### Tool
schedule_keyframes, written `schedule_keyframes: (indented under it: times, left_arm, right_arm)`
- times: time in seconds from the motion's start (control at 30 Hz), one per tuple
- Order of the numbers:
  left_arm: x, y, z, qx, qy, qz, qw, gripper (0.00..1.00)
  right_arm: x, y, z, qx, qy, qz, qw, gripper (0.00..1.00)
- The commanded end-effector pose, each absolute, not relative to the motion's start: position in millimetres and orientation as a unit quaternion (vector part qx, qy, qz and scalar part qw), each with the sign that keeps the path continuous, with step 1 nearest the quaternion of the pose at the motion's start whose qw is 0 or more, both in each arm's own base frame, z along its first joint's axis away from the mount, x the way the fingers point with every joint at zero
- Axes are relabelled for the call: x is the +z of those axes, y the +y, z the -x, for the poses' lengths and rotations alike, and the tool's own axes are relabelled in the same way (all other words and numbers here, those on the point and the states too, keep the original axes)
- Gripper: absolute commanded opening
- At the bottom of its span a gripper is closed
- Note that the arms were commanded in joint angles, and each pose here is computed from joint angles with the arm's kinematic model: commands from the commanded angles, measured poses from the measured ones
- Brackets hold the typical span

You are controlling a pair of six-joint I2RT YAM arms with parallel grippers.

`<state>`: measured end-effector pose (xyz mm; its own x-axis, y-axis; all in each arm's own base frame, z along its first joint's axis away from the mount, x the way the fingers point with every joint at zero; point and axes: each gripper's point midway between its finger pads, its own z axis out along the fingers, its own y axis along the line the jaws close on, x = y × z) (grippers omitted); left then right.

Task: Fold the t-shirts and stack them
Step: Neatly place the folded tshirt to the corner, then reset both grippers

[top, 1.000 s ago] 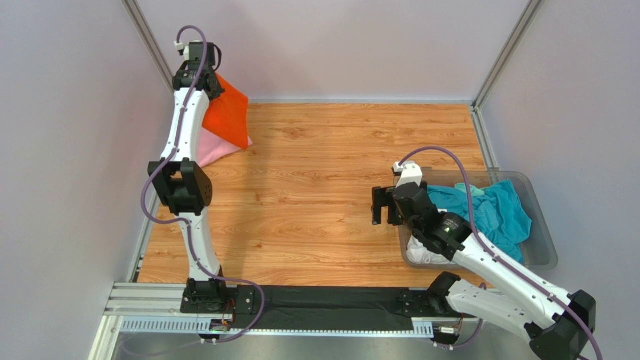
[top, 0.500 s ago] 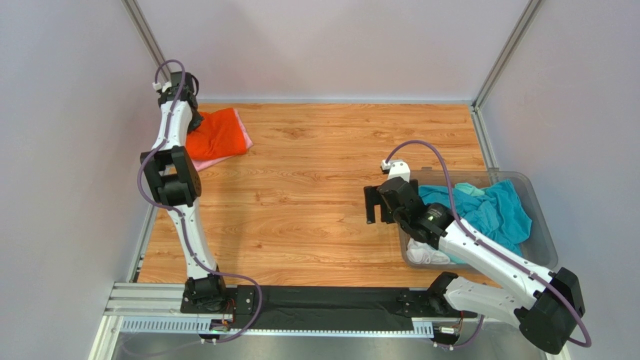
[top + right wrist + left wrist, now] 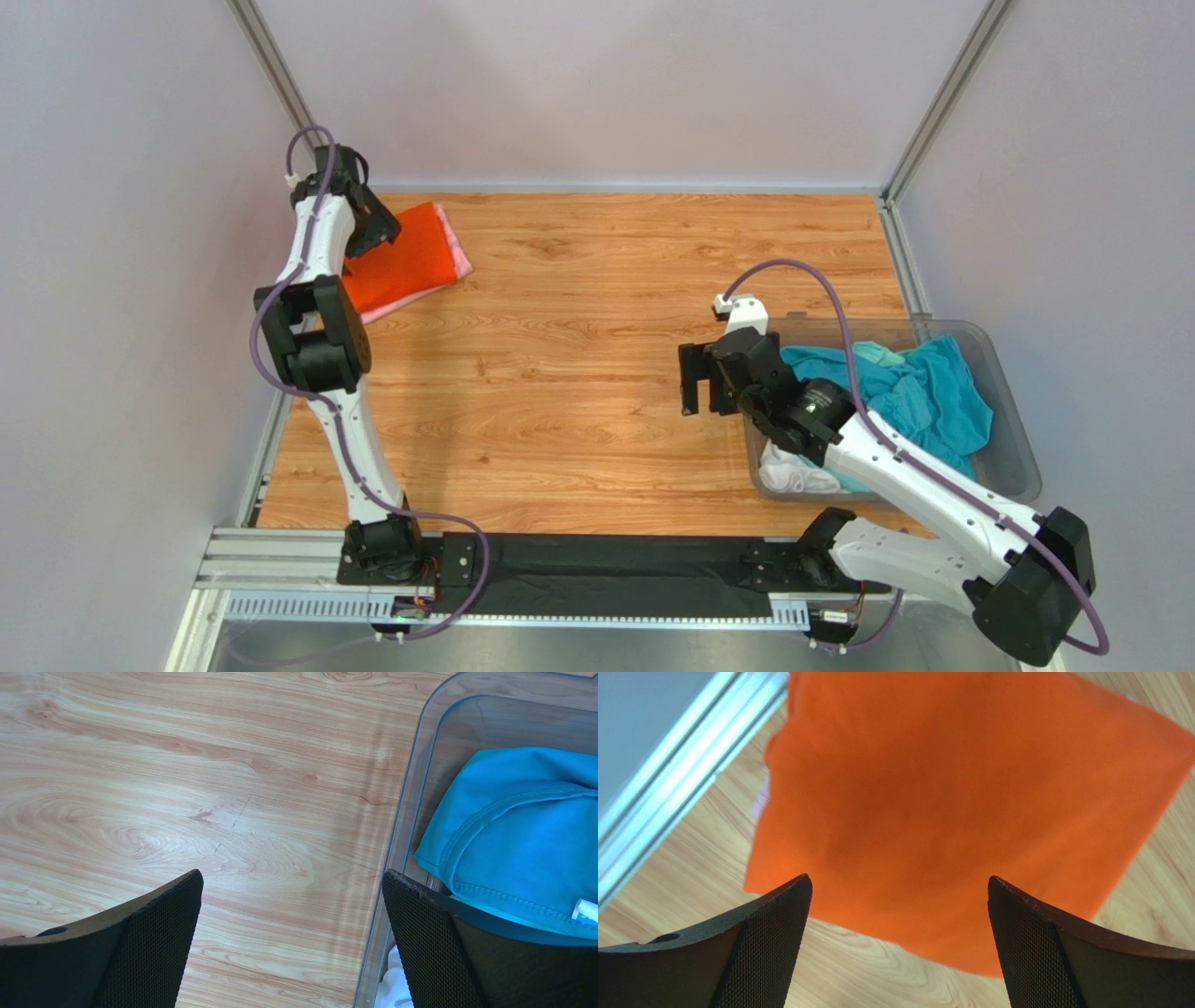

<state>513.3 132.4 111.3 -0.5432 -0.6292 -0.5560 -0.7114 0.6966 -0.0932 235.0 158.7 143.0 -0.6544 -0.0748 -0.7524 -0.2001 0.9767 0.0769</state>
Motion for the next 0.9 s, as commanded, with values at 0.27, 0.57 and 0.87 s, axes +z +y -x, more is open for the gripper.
schedule_keyframes:
  times: [0.27, 0.57, 0.87]
  left_arm:
    - [185.1, -8.0, -457.9, -0.033, 0.882, 0.287, 0.372, 1.0]
    - [190.4, -113.7, -307.8, -0.177, 0.872, 0.154, 0.43, 1.0]
    - [157.9, -132.1, -214.9, -0.303, 0.833, 0.106, 0.451, 1.0]
  right_arm:
    - [168.9, 158.3, -206.1, 0.162, 0.891, 0.05, 0.42, 1.0]
    - [158.1, 152.5, -186.1, 0.198, 0.887, 0.035, 0.415, 1.0]
    - [152.2, 161.6, -182.9, 0.247, 0.87, 0.019, 0.427, 1.0]
